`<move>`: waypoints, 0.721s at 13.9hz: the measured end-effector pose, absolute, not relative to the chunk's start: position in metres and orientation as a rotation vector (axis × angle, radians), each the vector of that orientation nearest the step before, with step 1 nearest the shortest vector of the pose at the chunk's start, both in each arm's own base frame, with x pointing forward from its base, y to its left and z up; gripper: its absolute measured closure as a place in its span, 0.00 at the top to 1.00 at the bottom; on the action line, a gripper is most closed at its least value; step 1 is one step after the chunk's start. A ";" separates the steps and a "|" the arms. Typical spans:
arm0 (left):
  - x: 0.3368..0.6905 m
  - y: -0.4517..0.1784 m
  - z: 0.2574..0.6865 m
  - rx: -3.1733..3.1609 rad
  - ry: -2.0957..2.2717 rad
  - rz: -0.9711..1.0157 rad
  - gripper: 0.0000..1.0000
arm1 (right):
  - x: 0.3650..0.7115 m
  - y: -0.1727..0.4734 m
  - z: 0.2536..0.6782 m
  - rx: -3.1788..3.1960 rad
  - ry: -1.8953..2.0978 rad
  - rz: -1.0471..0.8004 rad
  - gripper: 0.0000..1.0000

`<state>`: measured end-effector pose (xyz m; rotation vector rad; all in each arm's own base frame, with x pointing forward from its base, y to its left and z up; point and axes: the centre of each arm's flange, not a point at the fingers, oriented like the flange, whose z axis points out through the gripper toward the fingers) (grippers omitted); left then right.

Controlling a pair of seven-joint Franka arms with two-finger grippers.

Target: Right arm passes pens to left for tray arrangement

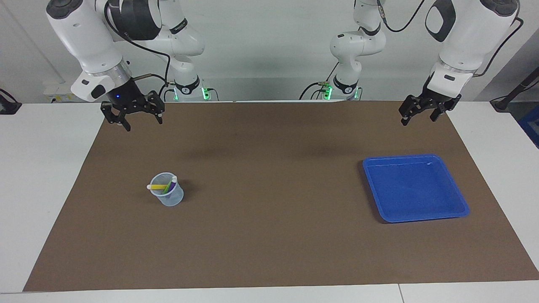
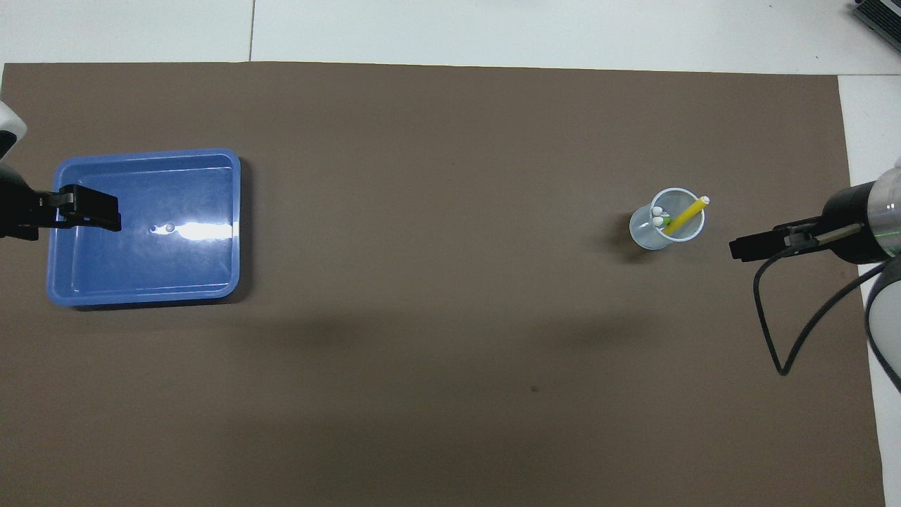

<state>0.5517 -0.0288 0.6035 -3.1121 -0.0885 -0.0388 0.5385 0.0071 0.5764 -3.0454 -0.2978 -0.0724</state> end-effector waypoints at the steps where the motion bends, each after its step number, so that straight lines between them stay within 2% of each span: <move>1: 0.552 -0.029 0.603 -3.112 -0.088 -0.039 1.00 | 0.538 0.007 0.576 -3.045 -0.297 -0.064 1.00; 10: 0.552 -0.029 0.603 -3.112 -0.089 -0.039 1.00 | 0.533 0.005 0.577 -3.084 -0.315 -0.014 1.00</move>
